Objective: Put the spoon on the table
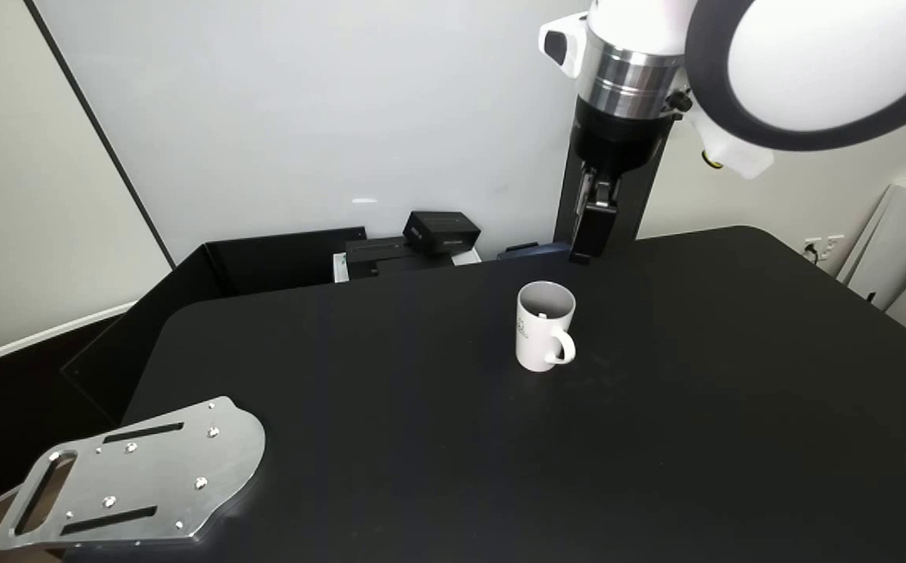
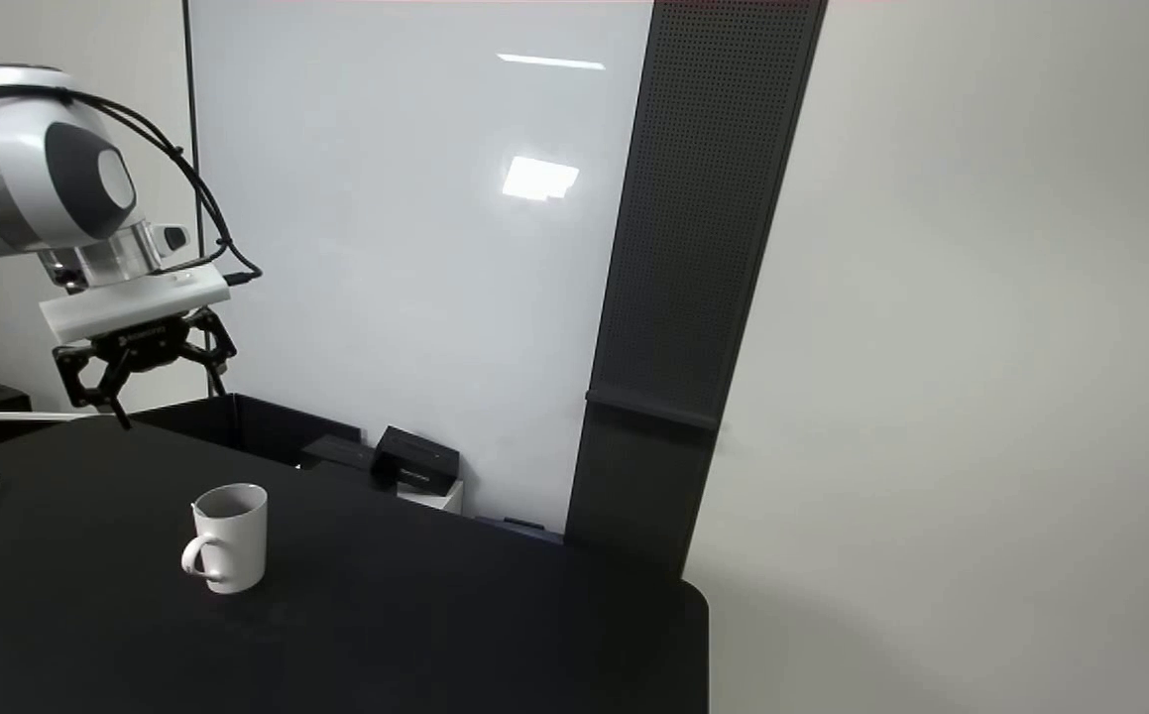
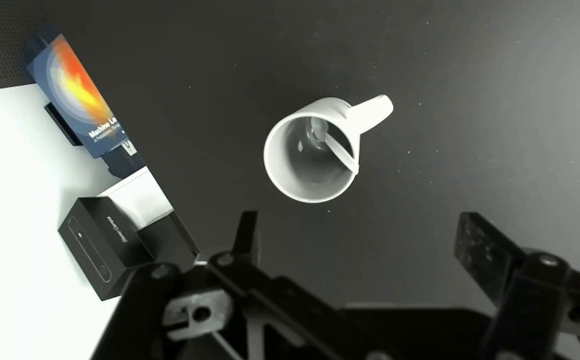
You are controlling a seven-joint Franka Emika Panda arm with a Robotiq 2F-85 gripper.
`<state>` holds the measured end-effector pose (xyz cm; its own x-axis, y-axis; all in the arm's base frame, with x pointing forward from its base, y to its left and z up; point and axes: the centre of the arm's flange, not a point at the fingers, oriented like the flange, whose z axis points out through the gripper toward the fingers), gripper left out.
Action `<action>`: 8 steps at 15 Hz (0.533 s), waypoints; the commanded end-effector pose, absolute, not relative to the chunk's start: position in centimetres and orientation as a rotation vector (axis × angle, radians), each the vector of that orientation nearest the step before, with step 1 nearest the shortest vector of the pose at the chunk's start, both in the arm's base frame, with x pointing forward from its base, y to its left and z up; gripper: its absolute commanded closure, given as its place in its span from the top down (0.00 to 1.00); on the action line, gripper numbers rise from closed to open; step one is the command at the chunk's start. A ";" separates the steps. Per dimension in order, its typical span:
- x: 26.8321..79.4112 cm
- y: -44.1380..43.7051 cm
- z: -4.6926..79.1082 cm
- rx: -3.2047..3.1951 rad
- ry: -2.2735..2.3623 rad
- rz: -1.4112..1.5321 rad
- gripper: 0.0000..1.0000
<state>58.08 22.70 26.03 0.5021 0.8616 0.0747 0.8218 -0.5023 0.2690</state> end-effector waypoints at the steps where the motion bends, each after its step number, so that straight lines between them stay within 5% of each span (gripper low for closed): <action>1: 57.9 23.5 23.7 2.543 1.447 0.320 1.00; 8: 57.6 23.9 20.4 2.482 1.519 0.323 1.00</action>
<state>57.42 23.80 21.25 0.4432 0.8932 0.0758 0.8546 -0.4465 0.2650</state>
